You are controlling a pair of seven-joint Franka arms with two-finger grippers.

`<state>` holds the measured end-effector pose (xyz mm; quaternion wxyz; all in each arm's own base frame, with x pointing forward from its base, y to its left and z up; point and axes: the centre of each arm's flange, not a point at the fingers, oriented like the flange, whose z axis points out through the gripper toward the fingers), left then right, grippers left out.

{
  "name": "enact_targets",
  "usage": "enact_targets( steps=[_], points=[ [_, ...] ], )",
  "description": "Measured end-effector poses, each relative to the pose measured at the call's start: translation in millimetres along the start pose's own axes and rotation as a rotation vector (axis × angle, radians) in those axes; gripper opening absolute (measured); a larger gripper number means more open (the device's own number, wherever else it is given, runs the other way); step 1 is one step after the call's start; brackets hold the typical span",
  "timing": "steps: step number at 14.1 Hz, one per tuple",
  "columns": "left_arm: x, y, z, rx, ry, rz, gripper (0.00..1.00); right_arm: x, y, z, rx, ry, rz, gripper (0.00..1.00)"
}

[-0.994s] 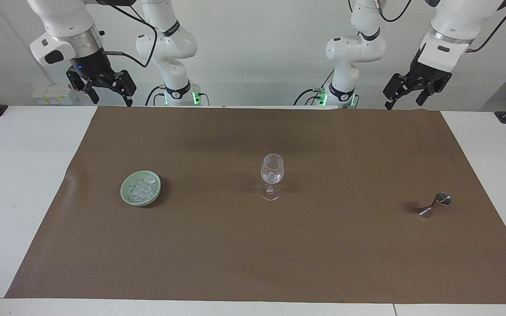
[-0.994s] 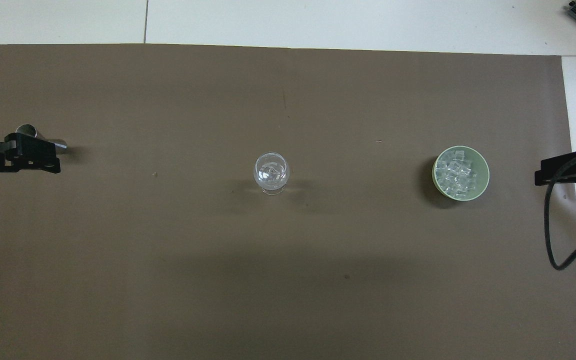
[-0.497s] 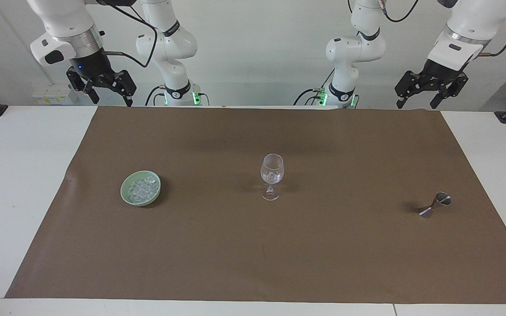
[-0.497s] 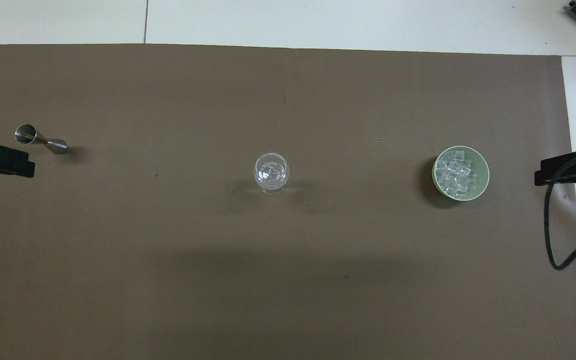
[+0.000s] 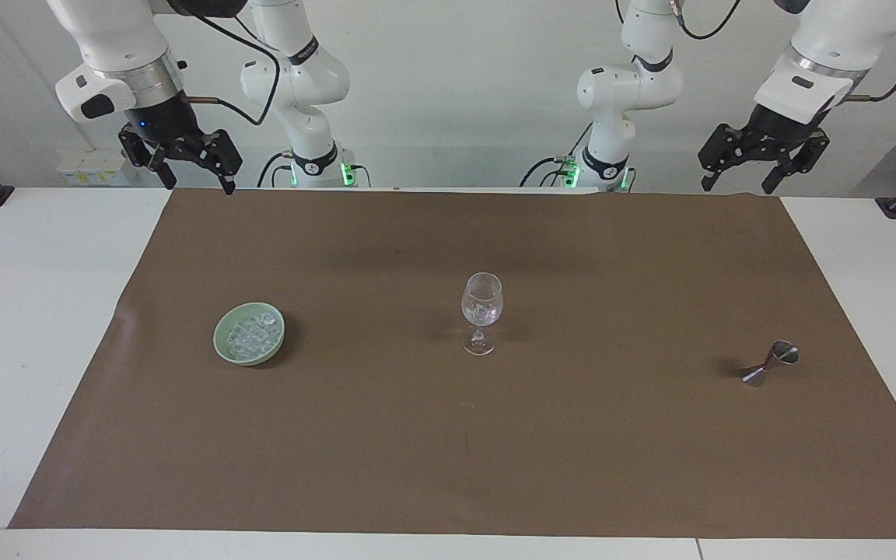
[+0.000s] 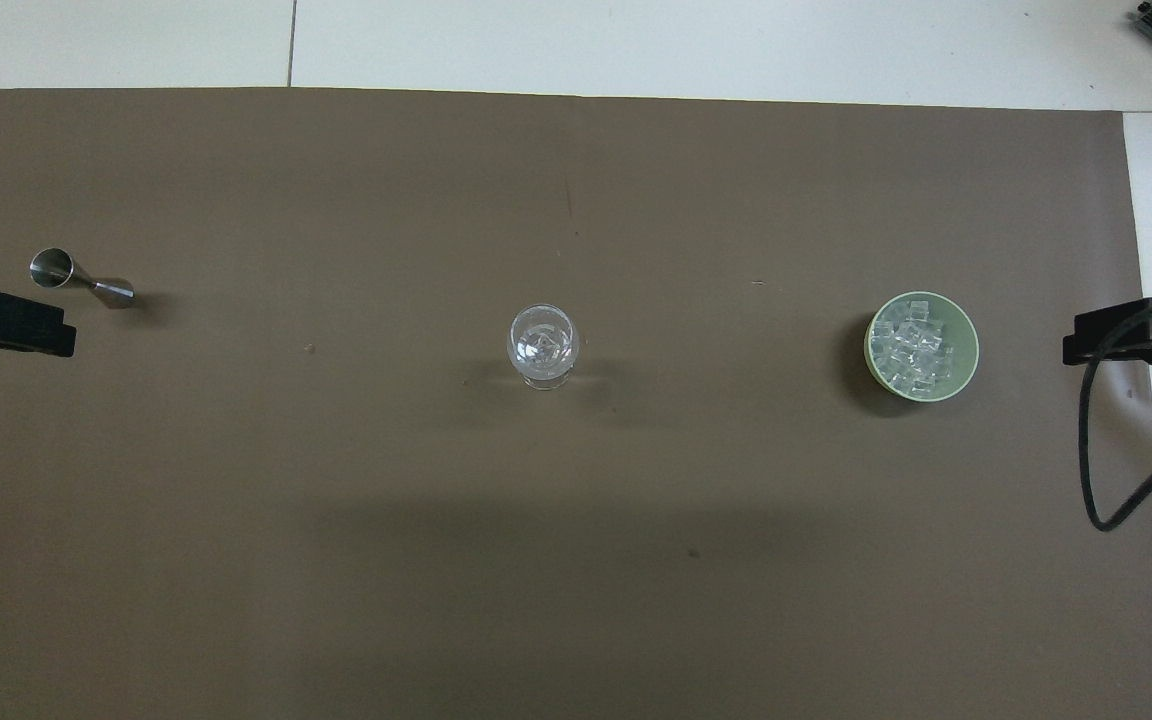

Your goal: Pour wine and add ice with both arms

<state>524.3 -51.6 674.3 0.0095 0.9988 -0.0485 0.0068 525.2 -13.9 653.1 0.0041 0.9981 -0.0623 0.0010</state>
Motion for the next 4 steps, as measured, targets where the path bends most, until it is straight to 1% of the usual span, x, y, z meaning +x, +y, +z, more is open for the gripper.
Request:
enact_targets(
  steps=[4],
  points=[
    [0.0,-0.1,0.0,0.000,0.000,0.000,1.00,-1.7,1.2,-2.1,0.001,0.004,0.002,1.00]
  ],
)
